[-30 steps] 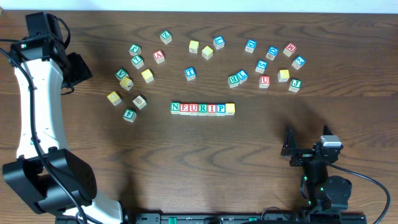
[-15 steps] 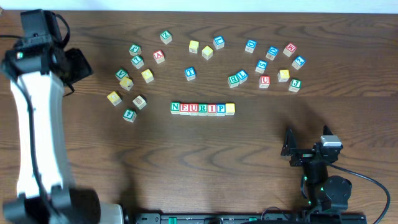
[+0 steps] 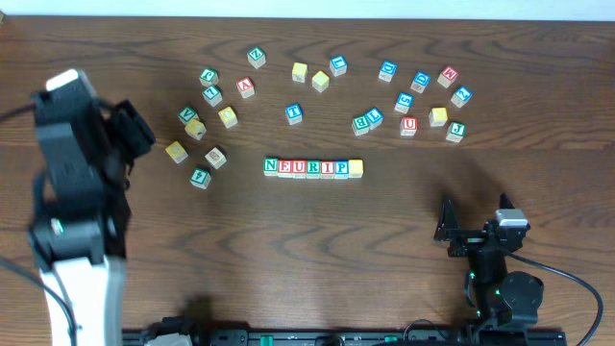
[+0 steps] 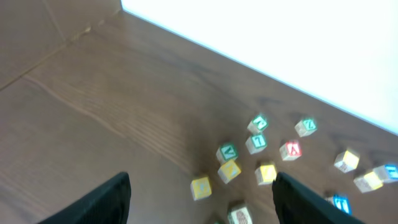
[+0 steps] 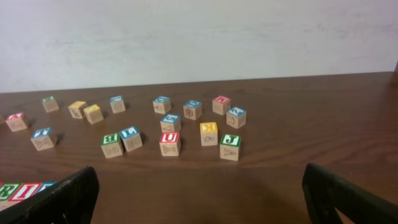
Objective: Spell out NEURIPS
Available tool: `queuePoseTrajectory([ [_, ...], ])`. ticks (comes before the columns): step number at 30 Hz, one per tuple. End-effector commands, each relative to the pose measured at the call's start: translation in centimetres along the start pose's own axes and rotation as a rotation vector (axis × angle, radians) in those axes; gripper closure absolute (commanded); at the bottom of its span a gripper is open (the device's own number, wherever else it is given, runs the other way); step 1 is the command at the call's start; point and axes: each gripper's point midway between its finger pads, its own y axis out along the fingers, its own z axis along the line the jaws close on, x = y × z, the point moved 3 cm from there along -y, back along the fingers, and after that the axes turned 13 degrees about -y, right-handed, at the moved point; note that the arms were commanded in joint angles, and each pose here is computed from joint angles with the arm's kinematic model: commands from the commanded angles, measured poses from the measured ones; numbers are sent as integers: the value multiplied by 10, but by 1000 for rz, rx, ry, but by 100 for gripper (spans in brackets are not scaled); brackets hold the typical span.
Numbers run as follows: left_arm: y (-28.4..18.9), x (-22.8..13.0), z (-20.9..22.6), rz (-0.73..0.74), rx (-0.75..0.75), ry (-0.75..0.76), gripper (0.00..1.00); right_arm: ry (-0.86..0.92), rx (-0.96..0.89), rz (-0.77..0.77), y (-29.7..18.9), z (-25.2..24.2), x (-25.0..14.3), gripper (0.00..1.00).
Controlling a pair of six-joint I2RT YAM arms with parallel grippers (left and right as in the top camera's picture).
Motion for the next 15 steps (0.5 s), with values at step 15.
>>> queuePoseTrajectory([
  [15, -18, -102, 48, -409, -300, 58, 28, 9, 12, -3, 0, 2, 0, 1],
])
